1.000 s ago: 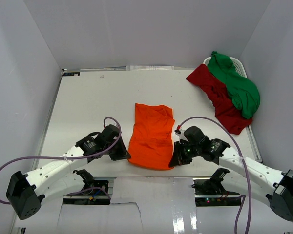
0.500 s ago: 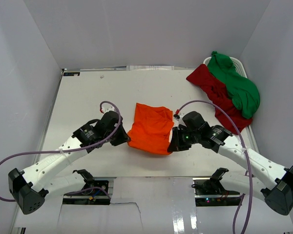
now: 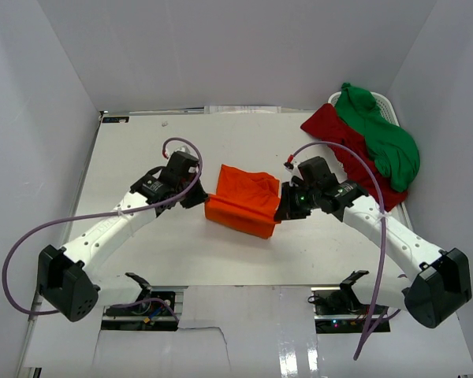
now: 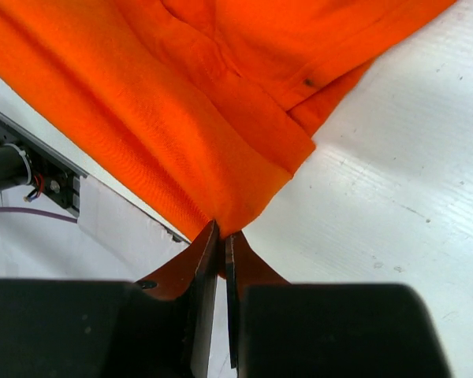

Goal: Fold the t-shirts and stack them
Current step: Fold the long partially folded tshirt into a neat square

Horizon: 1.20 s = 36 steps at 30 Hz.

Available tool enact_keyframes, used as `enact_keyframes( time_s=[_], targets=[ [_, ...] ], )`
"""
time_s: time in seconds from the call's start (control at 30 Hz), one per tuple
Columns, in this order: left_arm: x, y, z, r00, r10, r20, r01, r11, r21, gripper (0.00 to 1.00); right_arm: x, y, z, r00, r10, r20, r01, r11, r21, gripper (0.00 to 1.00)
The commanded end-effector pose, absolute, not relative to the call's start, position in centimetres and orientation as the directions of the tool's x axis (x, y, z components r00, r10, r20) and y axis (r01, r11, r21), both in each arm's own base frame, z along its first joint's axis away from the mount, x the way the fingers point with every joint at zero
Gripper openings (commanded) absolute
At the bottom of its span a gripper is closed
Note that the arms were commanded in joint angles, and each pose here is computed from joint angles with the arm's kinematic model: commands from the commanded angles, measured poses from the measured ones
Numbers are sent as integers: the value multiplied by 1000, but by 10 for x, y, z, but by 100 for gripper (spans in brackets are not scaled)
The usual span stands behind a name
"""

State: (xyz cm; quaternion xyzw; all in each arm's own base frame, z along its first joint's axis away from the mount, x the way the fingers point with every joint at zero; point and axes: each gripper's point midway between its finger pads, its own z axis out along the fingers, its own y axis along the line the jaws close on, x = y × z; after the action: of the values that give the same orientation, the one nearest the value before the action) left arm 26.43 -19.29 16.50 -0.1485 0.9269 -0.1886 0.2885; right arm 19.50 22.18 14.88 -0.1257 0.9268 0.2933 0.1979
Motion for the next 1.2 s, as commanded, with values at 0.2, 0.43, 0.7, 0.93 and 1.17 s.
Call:
enact_keyframes(
  time_s=[0.2, 0.43, 0.7, 0.93, 1.17],
  targets=[
    [321, -206, 195, -736, -378, -563, -111, 886, -449, 12, 228, 221, 165, -859, -140, -493, -394, 796, 460, 11],
    [350, -213, 186, -740, -373, -559, -118, 891, -438, 12, 254, 209, 160, -863, -119, -491, -366, 818, 445, 11],
    [380, -218, 178, -745, -374, -553, -129, 894, -430, 12, 283, 204, 155, -865, -124, -486, -366, 818, 444, 12],
    [410, -216, 165, -750, -380, -541, -153, 896, -417, 12, 316, 203, 146, -875, -126, -467, -361, 814, 456, 12],
    [439, -212, 150, -757, -392, -523, -183, 895, -406, 13, 352, 203, 140, -884, -109, -454, -345, 808, 477, 17]
  ],
)
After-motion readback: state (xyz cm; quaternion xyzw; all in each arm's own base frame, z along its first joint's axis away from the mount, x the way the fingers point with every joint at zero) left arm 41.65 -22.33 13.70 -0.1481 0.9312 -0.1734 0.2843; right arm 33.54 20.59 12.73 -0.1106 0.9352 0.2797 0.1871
